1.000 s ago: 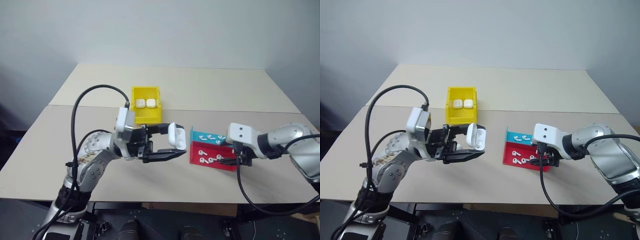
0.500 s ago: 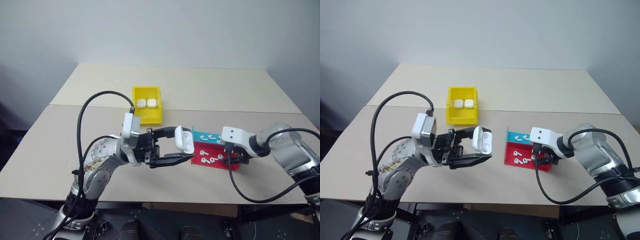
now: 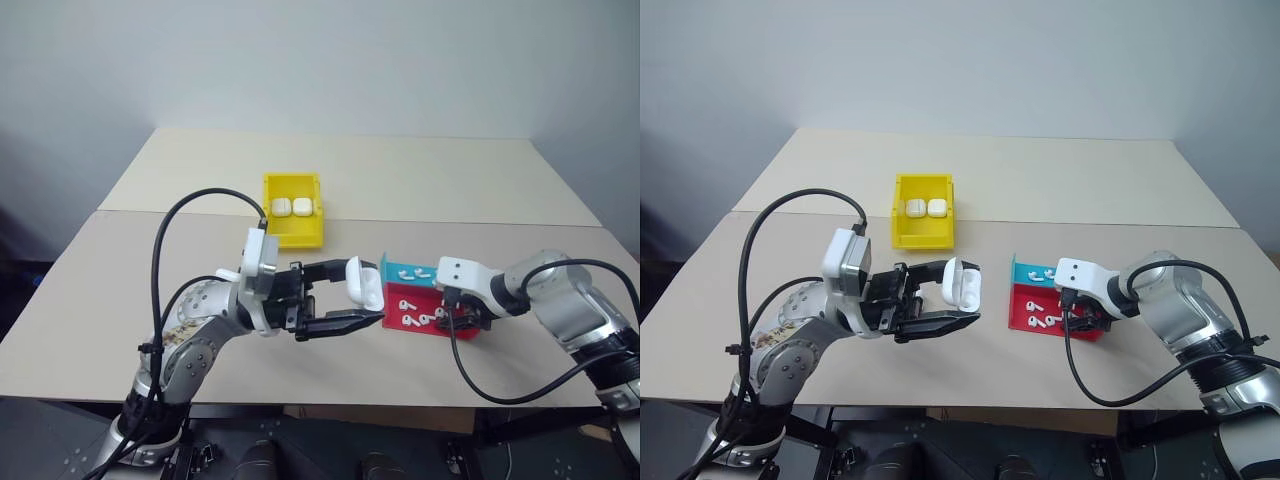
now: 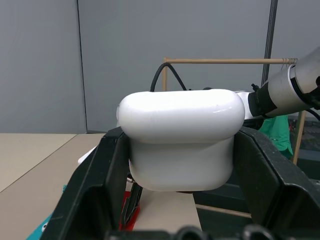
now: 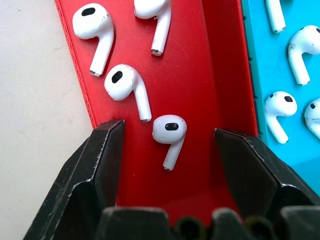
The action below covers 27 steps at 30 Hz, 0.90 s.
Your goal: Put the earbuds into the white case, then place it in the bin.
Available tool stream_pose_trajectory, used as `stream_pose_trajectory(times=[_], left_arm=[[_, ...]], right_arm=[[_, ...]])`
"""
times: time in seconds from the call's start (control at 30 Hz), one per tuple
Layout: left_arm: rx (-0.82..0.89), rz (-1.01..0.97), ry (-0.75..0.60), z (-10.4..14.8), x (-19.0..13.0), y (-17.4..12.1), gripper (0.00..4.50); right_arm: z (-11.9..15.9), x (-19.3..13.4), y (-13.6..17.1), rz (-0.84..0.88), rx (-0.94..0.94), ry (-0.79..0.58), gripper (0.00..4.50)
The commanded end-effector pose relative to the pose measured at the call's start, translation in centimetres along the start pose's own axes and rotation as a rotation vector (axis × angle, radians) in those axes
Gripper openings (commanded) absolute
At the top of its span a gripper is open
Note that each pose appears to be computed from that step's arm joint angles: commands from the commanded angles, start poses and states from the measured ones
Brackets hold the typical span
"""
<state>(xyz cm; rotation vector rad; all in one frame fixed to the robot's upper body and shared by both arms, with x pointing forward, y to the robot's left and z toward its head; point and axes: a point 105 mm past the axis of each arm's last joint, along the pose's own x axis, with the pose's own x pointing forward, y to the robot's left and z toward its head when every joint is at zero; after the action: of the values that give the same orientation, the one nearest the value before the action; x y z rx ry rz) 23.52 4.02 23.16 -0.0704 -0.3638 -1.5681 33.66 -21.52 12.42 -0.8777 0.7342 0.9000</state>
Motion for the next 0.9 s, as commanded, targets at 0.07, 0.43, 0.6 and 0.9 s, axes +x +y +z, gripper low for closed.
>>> stream_pose_trajectory(times=[0.07,0.43,0.6,0.9], left_arm=[[0.026,-0.018,-0.016,0.9,0.1,-0.7,2.79],[0.021,-0.014,-0.010,1.0,0.0,-0.9,2.79],[0.012,-0.016,-0.010,1.0,0.0,-0.7,2.79],[-0.003,-0.044,-0.033,1.6,0.2,-0.1,2.79]], right_arm=[[-0.1,-0.1,0.0,0.004,0.008,0.001,3.19],[-0.5,0.1,0.4,0.018,0.032,0.017,0.62],[0.3,-2.0,0.0,-0.006,0.050,-0.042,0.62],[8.1,-12.6,1.1,-0.095,0.042,-0.889,0.62]])
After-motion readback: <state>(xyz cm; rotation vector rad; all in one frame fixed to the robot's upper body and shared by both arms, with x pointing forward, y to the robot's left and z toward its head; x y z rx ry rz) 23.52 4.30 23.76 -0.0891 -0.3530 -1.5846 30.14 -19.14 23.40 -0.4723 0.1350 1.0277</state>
